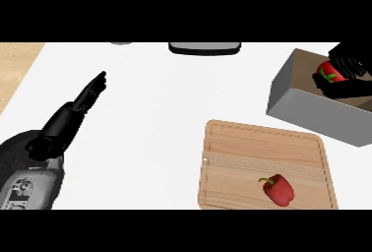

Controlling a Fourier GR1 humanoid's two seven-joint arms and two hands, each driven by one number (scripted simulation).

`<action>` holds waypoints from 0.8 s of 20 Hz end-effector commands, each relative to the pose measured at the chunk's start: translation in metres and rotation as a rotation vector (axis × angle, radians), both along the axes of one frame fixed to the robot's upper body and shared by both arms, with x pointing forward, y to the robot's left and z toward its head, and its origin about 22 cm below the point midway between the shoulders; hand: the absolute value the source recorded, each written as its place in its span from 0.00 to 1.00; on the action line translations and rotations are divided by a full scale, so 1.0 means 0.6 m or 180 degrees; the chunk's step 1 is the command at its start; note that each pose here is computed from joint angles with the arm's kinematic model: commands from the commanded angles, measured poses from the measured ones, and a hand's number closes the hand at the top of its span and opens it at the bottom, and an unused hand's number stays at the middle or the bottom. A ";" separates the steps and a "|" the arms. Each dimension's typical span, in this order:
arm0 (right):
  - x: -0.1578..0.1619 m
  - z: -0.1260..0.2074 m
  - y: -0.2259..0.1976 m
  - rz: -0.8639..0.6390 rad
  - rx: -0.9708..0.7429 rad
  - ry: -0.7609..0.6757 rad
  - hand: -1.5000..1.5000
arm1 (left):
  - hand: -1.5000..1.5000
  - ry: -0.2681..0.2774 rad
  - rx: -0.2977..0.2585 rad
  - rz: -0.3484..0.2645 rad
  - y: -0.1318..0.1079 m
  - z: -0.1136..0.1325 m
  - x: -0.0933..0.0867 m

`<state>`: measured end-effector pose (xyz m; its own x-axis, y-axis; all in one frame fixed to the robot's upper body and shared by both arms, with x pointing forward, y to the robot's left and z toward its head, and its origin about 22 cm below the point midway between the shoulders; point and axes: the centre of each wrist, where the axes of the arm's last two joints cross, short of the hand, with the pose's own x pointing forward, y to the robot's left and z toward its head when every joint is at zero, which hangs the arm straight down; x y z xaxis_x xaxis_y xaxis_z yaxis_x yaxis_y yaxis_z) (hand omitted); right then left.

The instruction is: Pick the tomato from the cutting board and place it in the cardboard box

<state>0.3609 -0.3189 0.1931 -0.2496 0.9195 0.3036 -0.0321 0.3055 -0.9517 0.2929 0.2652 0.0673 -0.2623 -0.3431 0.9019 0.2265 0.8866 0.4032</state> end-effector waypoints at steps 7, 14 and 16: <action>0.061 -0.037 -0.097 0.0008 -0.0564 0.0953 1.00 | 0.50 -0.0018 -0.0016 -0.0058 0.009 -0.004 0.013; 0.064 -0.060 -0.149 0.0703 -0.0152 0.1143 0.00 | 0.50 -0.0007 -0.0014 -0.0072 0.006 0.011 -0.001; 0.075 -0.043 -0.132 0.0889 0.0190 0.0830 0.00 | 0.50 0.0037 0.0018 -0.0035 -0.013 -0.017 0.002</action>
